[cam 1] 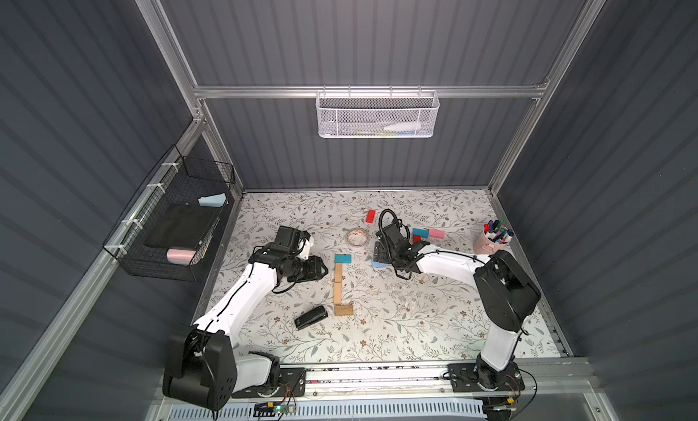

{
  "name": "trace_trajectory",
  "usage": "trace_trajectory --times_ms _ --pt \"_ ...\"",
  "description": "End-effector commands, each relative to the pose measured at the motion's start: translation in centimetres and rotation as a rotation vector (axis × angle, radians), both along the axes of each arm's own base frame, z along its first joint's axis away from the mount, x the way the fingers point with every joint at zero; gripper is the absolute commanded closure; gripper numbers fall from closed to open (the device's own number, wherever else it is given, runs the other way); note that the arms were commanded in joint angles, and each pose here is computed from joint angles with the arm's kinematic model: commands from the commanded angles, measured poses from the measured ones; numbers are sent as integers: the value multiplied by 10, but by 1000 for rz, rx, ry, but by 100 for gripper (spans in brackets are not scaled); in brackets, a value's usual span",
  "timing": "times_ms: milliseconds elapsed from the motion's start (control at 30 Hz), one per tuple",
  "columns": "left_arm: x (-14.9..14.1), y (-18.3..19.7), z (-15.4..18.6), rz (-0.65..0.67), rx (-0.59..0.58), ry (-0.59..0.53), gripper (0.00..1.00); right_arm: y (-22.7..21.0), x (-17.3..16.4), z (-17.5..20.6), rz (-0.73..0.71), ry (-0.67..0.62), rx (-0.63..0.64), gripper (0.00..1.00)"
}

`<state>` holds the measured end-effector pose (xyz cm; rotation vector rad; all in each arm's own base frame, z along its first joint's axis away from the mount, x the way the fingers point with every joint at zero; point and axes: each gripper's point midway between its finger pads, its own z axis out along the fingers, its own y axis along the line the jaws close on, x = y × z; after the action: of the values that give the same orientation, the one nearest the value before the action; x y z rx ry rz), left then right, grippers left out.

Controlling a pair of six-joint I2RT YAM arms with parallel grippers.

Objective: Assemble the letter c with building blocks
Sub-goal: Pick up the building block from the center of the board.

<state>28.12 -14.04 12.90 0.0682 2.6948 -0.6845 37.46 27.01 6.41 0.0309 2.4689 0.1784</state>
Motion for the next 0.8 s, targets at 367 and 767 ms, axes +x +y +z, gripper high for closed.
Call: trace_trajectory --times_ms 367,767 --pt "1 -2 13 -17 -21 -37 46 13 -10 -31 43 115 -62 10" --pt "1 -1 14 -16 -21 -42 46 23 -8 -42 80 157 -75 19"
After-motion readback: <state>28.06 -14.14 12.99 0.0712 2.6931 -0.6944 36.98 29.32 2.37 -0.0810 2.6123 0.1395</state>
